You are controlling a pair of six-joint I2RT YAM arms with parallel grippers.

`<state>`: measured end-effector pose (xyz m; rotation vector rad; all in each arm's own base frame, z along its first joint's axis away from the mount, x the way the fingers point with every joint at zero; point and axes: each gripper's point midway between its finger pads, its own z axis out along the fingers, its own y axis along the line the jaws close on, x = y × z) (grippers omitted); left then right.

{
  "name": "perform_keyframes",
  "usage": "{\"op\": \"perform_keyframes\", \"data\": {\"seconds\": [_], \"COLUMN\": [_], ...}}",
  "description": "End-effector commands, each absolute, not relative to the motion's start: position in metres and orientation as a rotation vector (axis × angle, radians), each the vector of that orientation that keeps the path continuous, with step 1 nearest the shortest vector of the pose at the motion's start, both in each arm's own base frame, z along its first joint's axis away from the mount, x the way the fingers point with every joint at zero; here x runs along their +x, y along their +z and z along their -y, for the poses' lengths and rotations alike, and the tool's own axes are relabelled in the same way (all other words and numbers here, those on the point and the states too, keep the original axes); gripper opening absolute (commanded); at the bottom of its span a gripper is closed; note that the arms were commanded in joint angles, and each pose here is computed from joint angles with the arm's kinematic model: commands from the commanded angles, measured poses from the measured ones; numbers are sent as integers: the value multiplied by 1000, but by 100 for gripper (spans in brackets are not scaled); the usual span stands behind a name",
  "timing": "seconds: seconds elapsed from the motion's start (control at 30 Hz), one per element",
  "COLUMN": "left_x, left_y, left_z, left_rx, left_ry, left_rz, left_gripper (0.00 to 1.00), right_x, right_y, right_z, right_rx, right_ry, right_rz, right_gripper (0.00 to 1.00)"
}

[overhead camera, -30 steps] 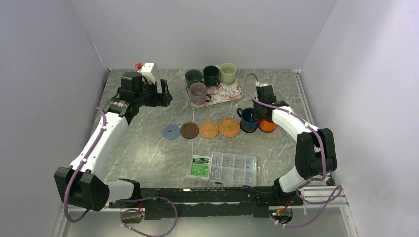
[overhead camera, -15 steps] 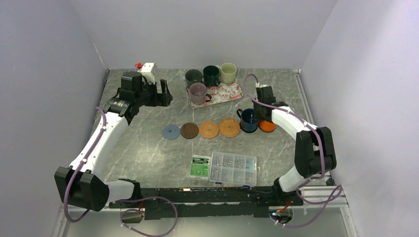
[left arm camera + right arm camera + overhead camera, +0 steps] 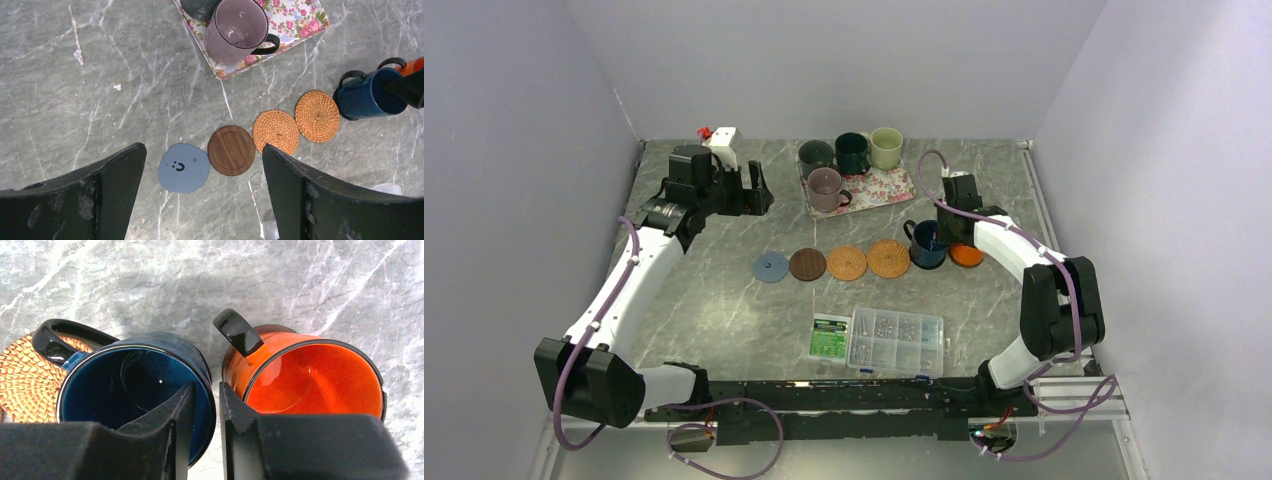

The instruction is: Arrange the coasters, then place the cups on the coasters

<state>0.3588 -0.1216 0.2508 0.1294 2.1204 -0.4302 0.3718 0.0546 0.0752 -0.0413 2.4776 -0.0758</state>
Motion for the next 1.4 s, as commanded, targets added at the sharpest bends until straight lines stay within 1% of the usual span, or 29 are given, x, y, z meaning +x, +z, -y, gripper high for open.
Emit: {"op": "perform_keyframes", "data": {"seconds": [0.0,0.13,0.7,0.87,1.07,1.27,1.37], "left_x": [361,361,361,362,362,365,366], "left_y": [258,258,257,257,256,250,247], "left_z": [125,125,125,123,123,120,119], "left_rx": [147,147,139,128,122,118,116], "left_ry": [-452,-451,-455,-444,-441,-411,-406], "left_rz": [-2087,-2087,-2088,-2086,-2084,-2101,-2110], "left_gripper": [92,92,92,92,92,92,92], "right_x": [387,386,382,387,409,451,478], "right_y": [96,103,161,189,213,221,215], "right_z": [-51,-53,-63,-86,-118,-137,-145], "right_rx": [-27,-30,-37,-78,-74,-28,-14], "right_ry": [-87,-76,-31,-57,-30,15,-2], "right_rz": [-2409,-2396,-2295,-2244,-2184,-2134,-2113], "right_gripper": [31,37,42,44,48,53,56]}}
